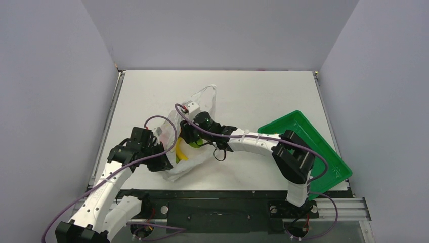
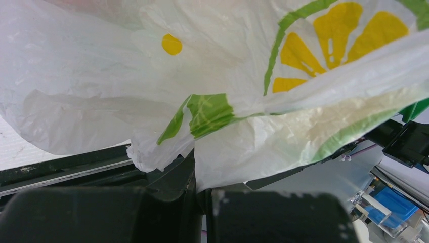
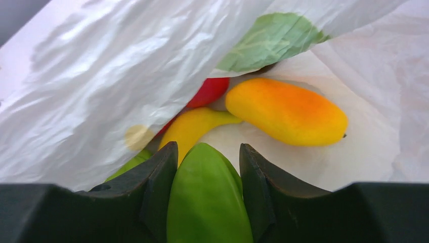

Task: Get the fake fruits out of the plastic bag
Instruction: Take out the fake fruit from the plastic bag, then place the fake fruit in the bin.

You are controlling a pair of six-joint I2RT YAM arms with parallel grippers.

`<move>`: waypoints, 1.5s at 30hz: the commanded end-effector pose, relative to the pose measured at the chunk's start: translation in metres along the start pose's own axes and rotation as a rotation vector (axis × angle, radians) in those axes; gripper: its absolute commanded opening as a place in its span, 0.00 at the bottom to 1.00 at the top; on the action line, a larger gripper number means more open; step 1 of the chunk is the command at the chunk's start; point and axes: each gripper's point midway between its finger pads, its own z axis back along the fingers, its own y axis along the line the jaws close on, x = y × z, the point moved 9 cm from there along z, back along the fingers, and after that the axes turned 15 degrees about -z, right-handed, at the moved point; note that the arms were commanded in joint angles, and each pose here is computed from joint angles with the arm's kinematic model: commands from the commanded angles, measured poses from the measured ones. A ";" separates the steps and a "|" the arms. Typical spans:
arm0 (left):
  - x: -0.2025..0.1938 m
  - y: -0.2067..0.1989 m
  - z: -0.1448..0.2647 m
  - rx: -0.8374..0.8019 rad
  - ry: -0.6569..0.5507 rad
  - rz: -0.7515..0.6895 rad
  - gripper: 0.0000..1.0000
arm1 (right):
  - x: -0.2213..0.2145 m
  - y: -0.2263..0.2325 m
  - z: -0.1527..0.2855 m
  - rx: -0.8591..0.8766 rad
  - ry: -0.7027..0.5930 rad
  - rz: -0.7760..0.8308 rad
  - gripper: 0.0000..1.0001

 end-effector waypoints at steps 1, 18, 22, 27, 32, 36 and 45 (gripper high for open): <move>0.012 -0.006 0.006 -0.030 -0.083 -0.037 0.00 | 0.012 0.027 0.017 0.175 -0.058 -0.087 0.00; 0.014 -0.007 0.007 -0.035 -0.118 -0.037 0.00 | 0.051 0.029 0.155 0.127 -0.341 -0.140 0.00; 0.014 -0.007 0.008 -0.039 -0.117 -0.040 0.00 | 0.058 0.002 0.185 -0.049 -0.471 -0.156 0.00; 0.013 -0.007 0.006 -0.050 -0.106 -0.043 0.00 | 0.045 -0.056 0.215 -0.343 -0.618 -0.270 0.00; 0.014 -0.008 0.006 -0.059 -0.115 -0.047 0.00 | 0.026 -0.125 0.243 -0.674 -0.727 -0.401 0.00; 0.015 -0.008 0.005 -0.060 -0.109 -0.049 0.00 | 0.012 -0.173 0.262 -0.935 -0.762 -0.494 0.00; 0.015 -0.008 0.005 -0.064 -0.112 -0.048 0.00 | -0.009 -0.253 0.263 -1.250 -0.656 -0.677 0.00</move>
